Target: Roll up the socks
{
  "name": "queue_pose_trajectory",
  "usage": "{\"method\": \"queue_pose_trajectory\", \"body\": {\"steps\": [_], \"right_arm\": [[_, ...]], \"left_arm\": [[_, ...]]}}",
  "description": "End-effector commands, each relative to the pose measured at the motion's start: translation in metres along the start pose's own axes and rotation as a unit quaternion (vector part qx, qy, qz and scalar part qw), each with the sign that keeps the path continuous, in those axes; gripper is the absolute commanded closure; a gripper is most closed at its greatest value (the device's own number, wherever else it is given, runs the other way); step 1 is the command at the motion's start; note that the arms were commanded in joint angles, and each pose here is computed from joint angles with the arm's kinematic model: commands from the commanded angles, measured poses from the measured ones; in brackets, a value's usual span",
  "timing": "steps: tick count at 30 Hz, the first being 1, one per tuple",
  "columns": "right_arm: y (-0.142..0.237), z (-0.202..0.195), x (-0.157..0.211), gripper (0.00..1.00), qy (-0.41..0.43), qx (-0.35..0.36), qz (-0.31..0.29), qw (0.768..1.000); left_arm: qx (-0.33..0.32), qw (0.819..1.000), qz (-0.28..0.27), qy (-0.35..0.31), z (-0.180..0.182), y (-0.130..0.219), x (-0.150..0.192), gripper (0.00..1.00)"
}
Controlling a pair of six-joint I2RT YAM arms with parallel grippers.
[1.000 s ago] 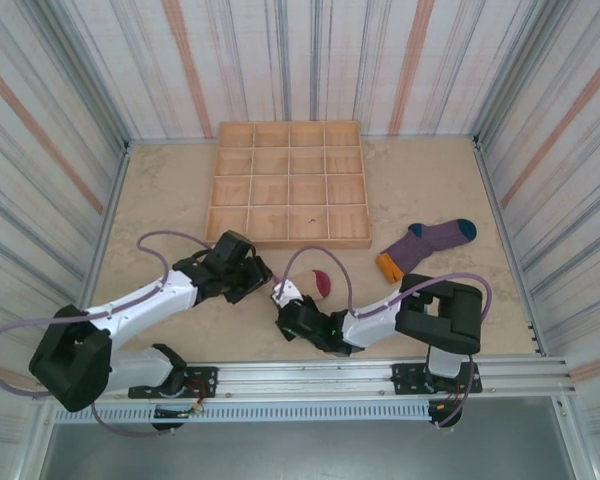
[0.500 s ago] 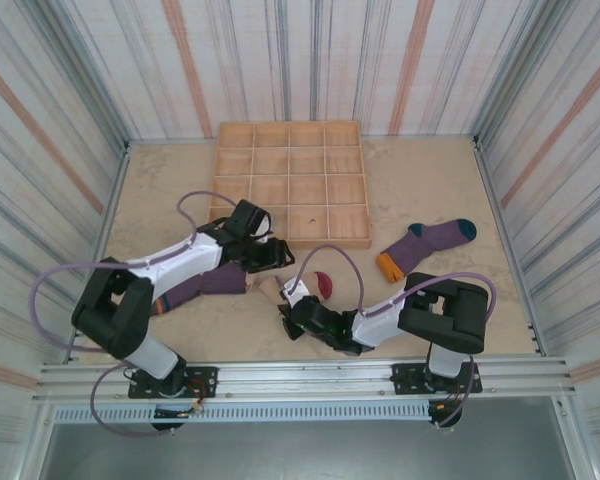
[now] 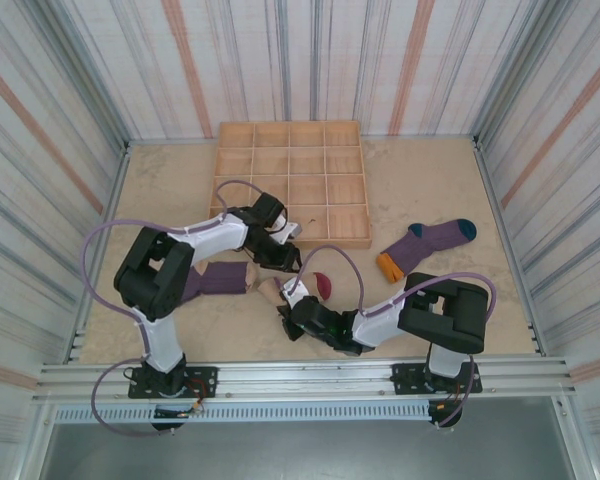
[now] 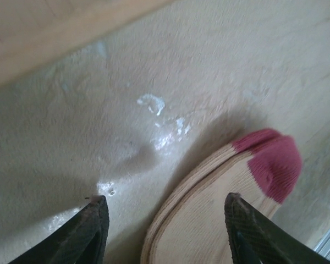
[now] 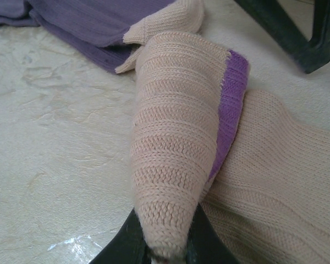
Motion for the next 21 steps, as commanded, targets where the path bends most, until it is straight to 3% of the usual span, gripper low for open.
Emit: {"method": "queue_pose_trajectory", "body": {"steps": [1,11,16,21], "right_arm": [[0.002,-0.025,0.040,1.00,0.017,0.039,0.084,0.996],[-0.001,-0.024,0.041,1.00,0.020,0.039,0.089,0.995],[-0.001,-0.025,0.041,1.00,0.019,0.041,0.088,0.995],[-0.001,-0.025,0.041,1.00,0.017,0.039,0.089,0.995]], "left_arm": [[0.010,0.999,0.033,-0.019,-0.002,0.002,0.011,0.44],[0.056,0.996,0.072,-0.014,-0.011,-0.002,0.030,0.45],[0.057,0.994,0.088,-0.008,-0.009,-0.006,0.033,0.55],[0.046,0.995,0.088,-0.002,-0.007,-0.005,0.035,0.76]]}}
Point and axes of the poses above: each hand's point on the last joint's axis, 136 mm out from that joint toward the fingers, its own y axis back along the fingers, its own z axis along the line the jaws close on, x = y × z, the point moved 4 cm from there along y, back along the fingers, and after that the axes turned 14 degrees about -y, right-handed, at the moved point
